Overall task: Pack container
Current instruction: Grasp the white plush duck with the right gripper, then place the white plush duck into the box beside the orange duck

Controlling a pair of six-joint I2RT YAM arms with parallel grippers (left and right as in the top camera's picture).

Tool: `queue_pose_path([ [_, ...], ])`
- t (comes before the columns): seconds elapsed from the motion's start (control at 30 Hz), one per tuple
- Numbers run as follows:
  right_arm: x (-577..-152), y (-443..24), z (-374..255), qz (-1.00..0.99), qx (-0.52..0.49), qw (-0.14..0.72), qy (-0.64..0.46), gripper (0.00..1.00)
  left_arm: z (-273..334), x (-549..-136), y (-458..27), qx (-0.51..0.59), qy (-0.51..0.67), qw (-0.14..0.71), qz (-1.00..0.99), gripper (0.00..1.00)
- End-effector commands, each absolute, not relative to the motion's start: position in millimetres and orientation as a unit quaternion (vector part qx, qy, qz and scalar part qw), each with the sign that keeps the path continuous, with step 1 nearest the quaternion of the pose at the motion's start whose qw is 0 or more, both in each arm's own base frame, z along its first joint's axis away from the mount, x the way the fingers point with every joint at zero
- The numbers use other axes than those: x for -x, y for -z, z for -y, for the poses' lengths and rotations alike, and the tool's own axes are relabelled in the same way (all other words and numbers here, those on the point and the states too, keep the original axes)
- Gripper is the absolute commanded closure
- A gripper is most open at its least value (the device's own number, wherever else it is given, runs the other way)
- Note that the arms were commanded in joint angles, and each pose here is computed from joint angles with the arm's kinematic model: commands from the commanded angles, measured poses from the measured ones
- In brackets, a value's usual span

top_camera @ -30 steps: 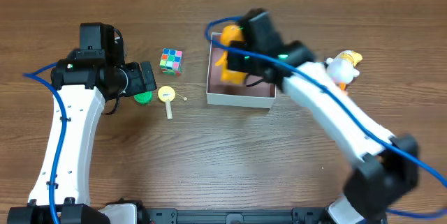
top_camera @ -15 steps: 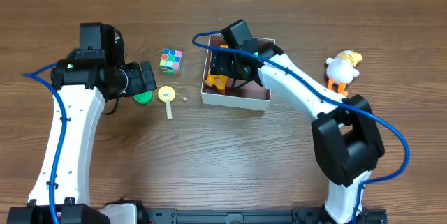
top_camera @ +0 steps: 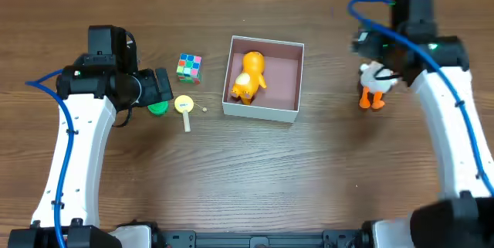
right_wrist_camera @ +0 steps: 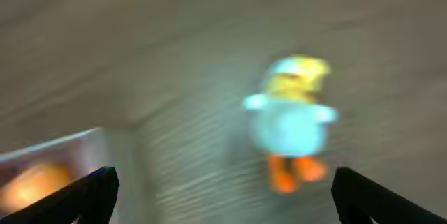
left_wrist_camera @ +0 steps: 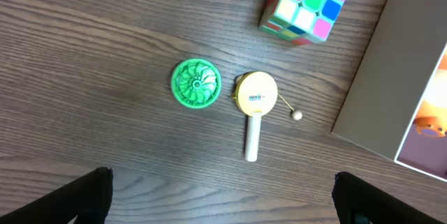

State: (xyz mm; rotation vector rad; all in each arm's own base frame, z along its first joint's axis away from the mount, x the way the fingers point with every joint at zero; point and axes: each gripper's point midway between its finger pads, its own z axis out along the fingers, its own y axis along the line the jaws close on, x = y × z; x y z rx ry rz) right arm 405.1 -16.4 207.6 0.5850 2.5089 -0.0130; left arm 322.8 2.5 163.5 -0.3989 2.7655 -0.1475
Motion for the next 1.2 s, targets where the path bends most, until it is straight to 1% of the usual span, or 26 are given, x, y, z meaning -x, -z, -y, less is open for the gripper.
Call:
queue_pose_path([
  [0.0, -402, -156, 60, -0.943, -0.259, 0.209, 0.018, 0.00, -3, -327, -170, 0.135, 0.056, 0.181, -0.972, 0.00],
  [0.17, -411, -84, 58, -0.954, -0.271, 0.126, -0.023, 0.00, -3, -327, -170, 0.135, 0.056, 0.181, -0.972, 0.00],
  [0.27, -415, -47, 51, -0.958, -0.268, 0.092, -0.034, 0.00, -3, -327, -170, 0.135, 0.056, 0.181, -0.972, 0.00],
  [0.3, -415, -41, 51, -0.959, -0.268, 0.087, -0.033, 0.03, -3, -327, -170, 0.135, 0.056, 0.181, -0.972, 0.00],
  [0.33, -416, -36, 51, -0.959, -0.268, 0.083, -0.032, 0.11, -3, -327, -170, 0.135, 0.056, 0.181, -0.972, 0.00],
  [0.37, -415, -33, 51, -0.960, -0.269, 0.079, -0.031, 0.28, -3, -327, -170, 0.135, 0.056, 0.181, -0.972, 0.00],
  [0.4, -414, -33, 51, -0.959, -0.270, 0.077, -0.031, 0.40, -3, -327, -170, 0.135, 0.056, 0.181, -0.972, 0.00],
  [0.43, -413, -34, 51, -0.959, -0.270, 0.077, -0.031, 0.46, -3, -327, -170, 0.135, 0.056, 0.181, -0.972, 0.00],
  [0.5, -411, -50, 48, -0.958, -0.271, 0.083, -0.031, 0.68, -3, -327, -170, 0.135, 0.056, 0.181, -0.972, 0.00],
  [0.53, -411, -60, 46, -0.959, -0.268, 0.091, -0.026, 0.74, -3, -327, -170, 0.135, 0.056, 0.181, -0.972, 0.00],
  [0.57, -411, -72, 44, -0.958, -0.268, 0.100, -0.021, 0.77, -3, -327, -170, 0.135, 0.056, 0.181, -0.972, 0.00],
  [0.67, -410, -129, 17, -0.959, -0.237, 0.149, -0.034, 0.78, -3, -327, -170, 0.135, 0.056, 0.181, -0.972, 0.00],
  [0.7, -406, -159, -3, -0.960, -0.213, 0.178, -0.044, 0.85, -3, -327, -170, 0.135, 0.056, 0.181, -0.972, 0.00],
  [0.73, -400, -183, -24, -0.960, -0.187, 0.201, -0.060, 0.89, -3, -327, -170, 0.135, 0.056, 0.181, -0.972, 0.00],
  [0.83, -377, -231, -86, -0.953, -0.138, 0.246, -0.112, 0.89, -3, -327, -170, 0.135, 0.056, 0.181, -0.972, 0.00],
  [0.9, -367, -244, -125, -0.950, -0.104, 0.258, -0.138, 0.90, -3, -327, -170, 0.135, 0.056, 0.181, -0.972, 0.00],
  [0.93, -363, -244, -143, -0.951, -0.082, 0.259, -0.147, 0.90, -3, -327, -170, 0.135, 0.056, 0.181, -0.972, 0.00],
  [1.0, -359, -227, -178, -0.959, -0.046, 0.242, -0.143, 0.89, -3, -327, -170, 0.135, 0.056, 0.181, -0.972, 0.00],
  [1.13, -368, -175, -207, -0.972, -0.029, 0.202, -0.117, 0.89, -3, -327, -170, 0.135, 0.056, 0.181, -0.972, 0.00],
  [1.17, -375, -154, -207, -0.976, -0.035, 0.190, -0.098, 0.89, -3, -327, -170, 0.135, 0.056, 0.181, -0.972, 0.00],
])
